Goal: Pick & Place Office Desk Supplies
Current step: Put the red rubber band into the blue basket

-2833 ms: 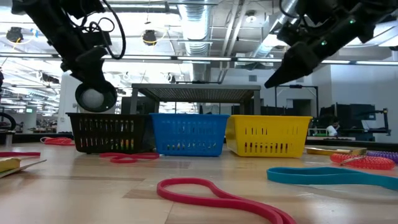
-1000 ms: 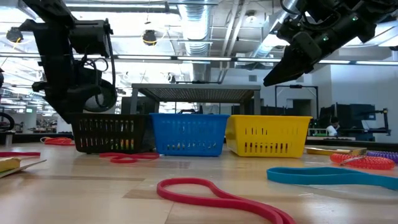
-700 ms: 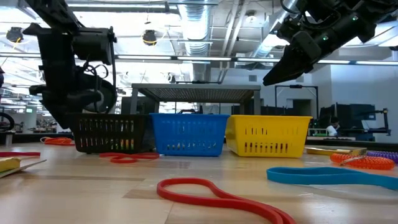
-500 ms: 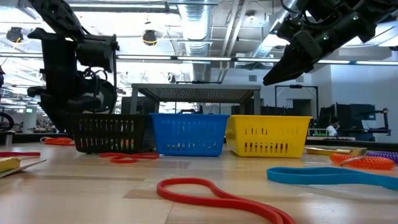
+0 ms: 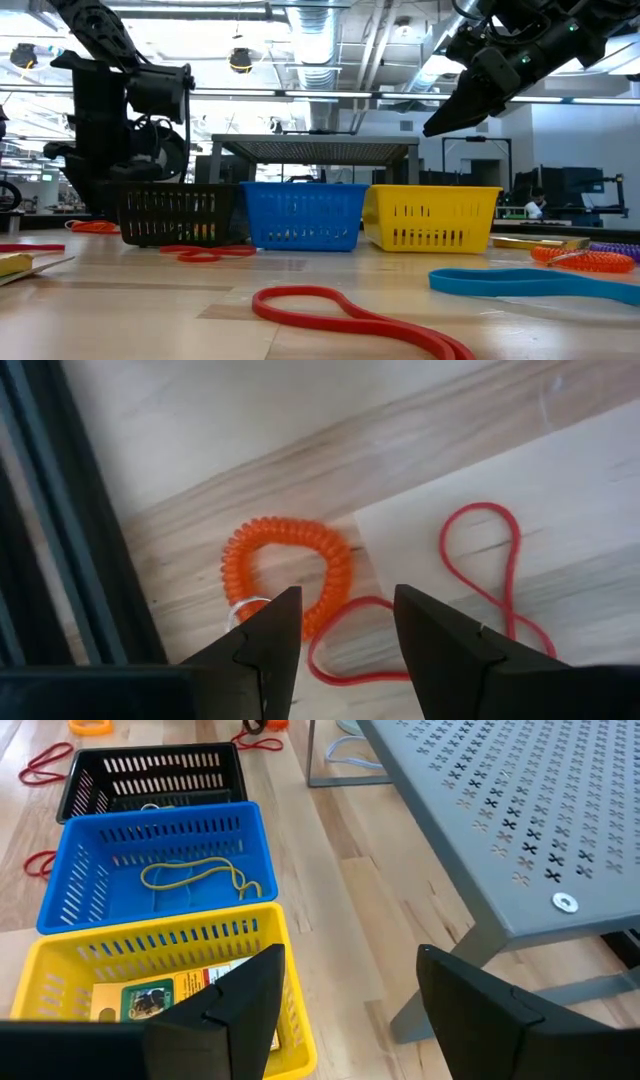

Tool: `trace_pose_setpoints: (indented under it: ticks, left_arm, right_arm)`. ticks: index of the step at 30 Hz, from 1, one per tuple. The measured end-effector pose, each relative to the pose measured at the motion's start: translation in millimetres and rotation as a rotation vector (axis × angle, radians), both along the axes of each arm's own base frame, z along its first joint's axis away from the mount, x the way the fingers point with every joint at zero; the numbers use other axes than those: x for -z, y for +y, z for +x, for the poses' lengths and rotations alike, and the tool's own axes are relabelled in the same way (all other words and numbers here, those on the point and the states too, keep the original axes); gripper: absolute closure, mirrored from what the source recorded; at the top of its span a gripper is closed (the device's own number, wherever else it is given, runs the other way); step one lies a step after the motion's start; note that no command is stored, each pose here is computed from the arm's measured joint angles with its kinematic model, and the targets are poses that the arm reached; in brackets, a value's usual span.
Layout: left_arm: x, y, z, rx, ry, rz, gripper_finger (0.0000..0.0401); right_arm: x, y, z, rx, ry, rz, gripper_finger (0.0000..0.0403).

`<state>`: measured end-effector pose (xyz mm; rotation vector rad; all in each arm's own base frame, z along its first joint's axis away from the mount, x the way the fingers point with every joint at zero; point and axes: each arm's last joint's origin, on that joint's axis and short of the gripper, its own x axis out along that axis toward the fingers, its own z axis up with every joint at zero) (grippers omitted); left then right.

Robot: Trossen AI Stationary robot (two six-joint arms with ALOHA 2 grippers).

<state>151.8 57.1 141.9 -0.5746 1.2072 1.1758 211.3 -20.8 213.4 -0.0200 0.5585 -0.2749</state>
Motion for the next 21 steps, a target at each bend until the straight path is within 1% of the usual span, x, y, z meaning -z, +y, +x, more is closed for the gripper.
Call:
trace_pose_setpoints:
  ticks: [9,17,21]
  left_arm:
    - [0.2,0.0,3.1,0.002,-0.038,-0.020,0.0247]
    - [0.7,-1.5,2.2,0.006,-0.037,-0.067,0.0247]
    - [1.1,-2.9,2.0,0.007,-0.043,-0.109,0.0247]
  right_arm:
    - [0.0,0.0,0.0,-0.001,0.000,-0.001,0.0179]
    - [0.0,0.0,0.0,-0.001,0.000,0.000,0.0179]
    - [0.0,0.0,0.0,-0.001,0.000,0.000,0.0179]
